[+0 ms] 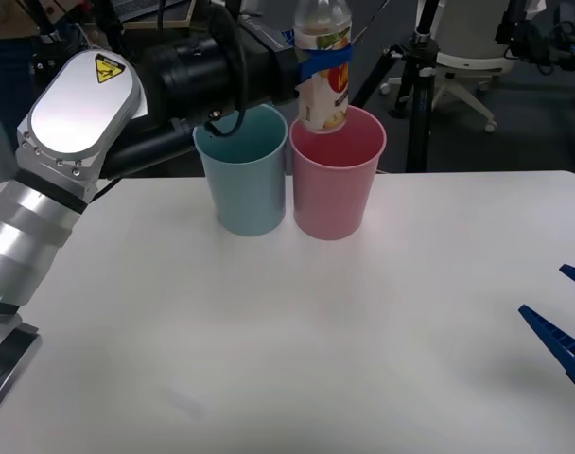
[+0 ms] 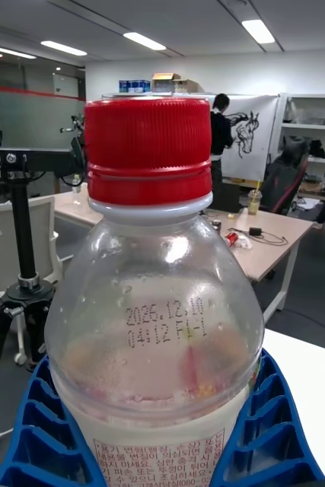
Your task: Grasp the object on the table and drop it into the matching bin: aluminum can to the light blue bin, PET bottle to the pink bin.
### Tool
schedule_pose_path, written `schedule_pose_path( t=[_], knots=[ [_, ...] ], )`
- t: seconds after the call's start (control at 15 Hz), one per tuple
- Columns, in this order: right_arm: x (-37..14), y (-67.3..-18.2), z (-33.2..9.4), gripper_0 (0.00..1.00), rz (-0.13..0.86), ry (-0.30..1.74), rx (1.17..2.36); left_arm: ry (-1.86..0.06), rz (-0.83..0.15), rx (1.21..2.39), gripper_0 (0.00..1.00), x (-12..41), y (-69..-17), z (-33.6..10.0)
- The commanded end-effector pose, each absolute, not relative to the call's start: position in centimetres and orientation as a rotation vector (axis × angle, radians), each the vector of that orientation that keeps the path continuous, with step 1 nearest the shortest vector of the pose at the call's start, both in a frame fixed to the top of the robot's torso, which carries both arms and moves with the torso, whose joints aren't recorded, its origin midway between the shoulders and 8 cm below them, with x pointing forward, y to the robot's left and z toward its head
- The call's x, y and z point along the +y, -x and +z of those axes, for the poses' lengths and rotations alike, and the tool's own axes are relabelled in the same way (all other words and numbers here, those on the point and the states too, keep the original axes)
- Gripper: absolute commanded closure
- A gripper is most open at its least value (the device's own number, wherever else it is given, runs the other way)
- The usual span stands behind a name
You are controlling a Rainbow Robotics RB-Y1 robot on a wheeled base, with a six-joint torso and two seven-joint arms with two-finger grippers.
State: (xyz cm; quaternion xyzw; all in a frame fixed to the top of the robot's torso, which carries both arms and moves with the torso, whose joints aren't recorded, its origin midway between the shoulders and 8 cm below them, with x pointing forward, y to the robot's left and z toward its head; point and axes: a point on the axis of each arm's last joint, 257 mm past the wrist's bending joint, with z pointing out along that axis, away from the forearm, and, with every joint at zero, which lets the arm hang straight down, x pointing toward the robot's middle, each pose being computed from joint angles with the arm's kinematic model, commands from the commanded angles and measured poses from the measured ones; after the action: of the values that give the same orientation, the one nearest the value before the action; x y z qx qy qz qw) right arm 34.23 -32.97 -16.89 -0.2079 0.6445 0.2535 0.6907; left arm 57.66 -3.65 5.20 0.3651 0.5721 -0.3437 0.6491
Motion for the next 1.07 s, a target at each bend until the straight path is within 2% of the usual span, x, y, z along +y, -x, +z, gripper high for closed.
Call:
schedule_pose_path(
  t=[0.07, 0.73, 1.07],
  knots=[
    [-33.0, -34.2, -16.9, 0.00, 0.567, 0.465, 1.441, -0.816, -0.762, 1.307, 1.00, -5.0, -58.4, 4.7],
    [-33.0, -34.2, -16.9, 0.00, 0.567, 0.465, 1.441, -0.771, -0.666, 1.335, 1.00, -7.1, -60.6, 2.5],
    [-33.0, -34.2, -16.9, 0.00, 0.567, 0.465, 1.441, -0.741, -0.665, 1.358, 1.00, -8.3, -61.1, 1.4]
  ],
)
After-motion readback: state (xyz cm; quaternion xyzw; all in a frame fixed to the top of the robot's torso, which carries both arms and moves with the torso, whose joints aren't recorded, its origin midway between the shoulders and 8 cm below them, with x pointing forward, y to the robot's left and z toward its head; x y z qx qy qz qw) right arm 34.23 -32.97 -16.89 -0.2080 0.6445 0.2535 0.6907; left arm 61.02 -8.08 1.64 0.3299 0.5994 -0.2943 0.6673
